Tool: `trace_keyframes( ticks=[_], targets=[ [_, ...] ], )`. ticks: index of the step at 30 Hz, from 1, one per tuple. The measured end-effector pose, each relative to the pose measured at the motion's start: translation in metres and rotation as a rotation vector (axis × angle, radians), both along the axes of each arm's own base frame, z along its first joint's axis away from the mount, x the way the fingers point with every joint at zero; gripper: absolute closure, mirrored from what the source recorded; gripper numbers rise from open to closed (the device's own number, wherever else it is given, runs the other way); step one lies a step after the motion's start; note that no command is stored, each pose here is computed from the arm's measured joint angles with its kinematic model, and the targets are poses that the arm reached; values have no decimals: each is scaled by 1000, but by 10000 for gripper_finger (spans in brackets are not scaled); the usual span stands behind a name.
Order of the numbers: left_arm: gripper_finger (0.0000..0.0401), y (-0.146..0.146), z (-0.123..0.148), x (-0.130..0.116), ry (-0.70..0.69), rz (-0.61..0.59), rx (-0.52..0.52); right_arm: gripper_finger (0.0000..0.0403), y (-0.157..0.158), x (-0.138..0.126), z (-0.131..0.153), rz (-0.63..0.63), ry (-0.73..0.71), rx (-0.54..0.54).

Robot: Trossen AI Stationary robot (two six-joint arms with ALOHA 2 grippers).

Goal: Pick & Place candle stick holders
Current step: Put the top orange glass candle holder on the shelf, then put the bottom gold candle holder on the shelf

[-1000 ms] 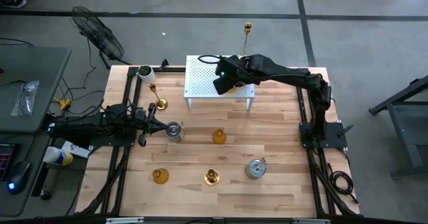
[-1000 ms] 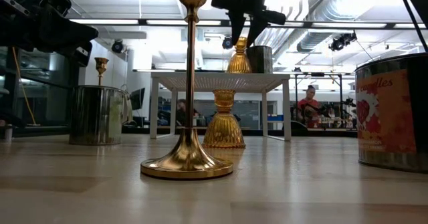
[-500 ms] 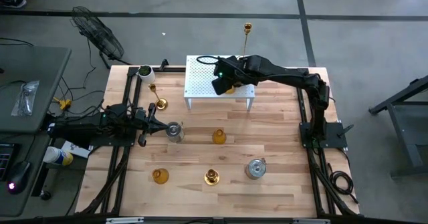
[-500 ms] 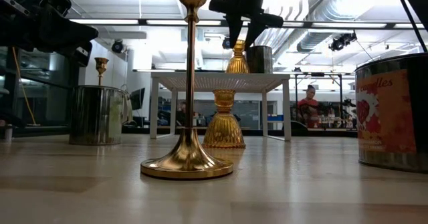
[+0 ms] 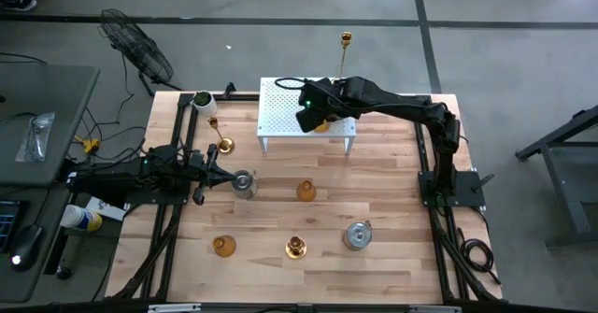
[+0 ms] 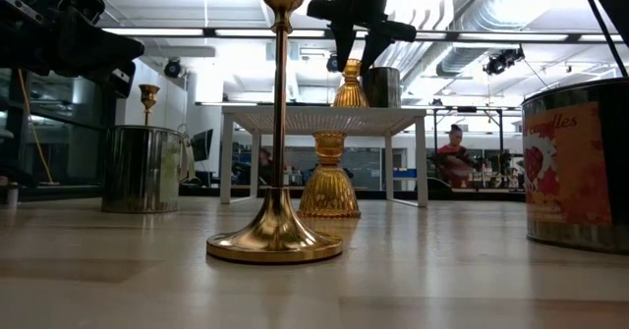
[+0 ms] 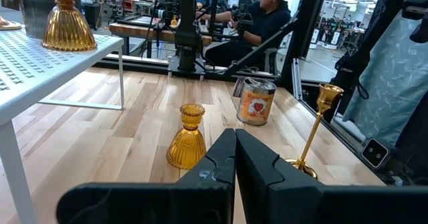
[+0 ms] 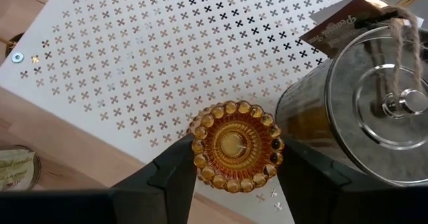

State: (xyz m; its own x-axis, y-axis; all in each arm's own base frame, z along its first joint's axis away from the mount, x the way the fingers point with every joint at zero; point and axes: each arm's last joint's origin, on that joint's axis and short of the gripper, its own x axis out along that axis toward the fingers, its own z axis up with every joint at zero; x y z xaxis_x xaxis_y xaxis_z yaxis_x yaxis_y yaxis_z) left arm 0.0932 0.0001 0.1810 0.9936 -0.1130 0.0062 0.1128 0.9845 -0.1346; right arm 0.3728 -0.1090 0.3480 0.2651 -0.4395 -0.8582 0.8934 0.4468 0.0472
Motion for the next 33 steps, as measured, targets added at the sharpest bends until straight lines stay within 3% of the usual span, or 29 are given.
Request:
trace_keyframes(
  ticks=[8,21,33],
  targets=[
    [401,0,0,0,0,0,0,215,-2,1,0,-7,-16,-2],
    [401,0,0,0,0,0,0,141,-2,2,1,-7,-24,-5],
    [401,0,0,0,0,0,0,135,-3,-4,9,-14,-48,-11]
  ],
)
